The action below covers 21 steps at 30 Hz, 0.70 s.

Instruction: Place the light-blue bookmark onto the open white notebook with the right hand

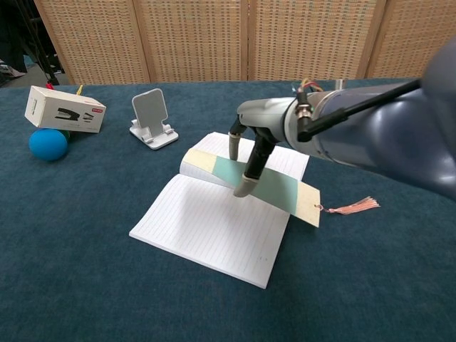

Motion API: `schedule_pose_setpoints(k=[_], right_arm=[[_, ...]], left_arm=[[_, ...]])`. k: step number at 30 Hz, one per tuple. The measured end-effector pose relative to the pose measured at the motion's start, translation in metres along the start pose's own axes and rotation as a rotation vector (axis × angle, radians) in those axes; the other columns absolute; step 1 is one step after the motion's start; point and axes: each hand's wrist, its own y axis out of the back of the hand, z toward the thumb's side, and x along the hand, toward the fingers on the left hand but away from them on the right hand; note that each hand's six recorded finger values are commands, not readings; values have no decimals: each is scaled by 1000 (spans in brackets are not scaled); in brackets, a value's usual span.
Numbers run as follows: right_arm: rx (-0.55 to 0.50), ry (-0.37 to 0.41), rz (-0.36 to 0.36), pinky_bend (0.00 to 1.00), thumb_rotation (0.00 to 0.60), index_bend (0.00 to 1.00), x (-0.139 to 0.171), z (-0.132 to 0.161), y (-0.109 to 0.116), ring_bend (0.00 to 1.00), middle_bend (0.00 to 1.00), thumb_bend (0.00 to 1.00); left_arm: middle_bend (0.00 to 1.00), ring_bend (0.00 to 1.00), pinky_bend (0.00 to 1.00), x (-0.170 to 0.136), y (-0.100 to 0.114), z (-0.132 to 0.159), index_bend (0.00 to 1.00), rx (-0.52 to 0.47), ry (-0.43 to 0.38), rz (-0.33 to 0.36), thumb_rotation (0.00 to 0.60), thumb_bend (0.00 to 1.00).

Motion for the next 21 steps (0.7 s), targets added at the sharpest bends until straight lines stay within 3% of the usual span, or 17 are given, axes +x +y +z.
schedule_pose_setpoints(k=[19, 21], right_arm=[[-15, -84, 24, 0, 600, 570, -36, 46, -35, 0, 0, 437], [-23, -86, 26, 0, 600, 509, -38, 50, -37, 0, 0, 401]], left_arm=[[0, 0, 0, 11, 3, -12, 0, -33, 48, -15, 600, 0], [0, 0, 0, 12, 3, -13, 0, -33, 51, -20, 600, 0]])
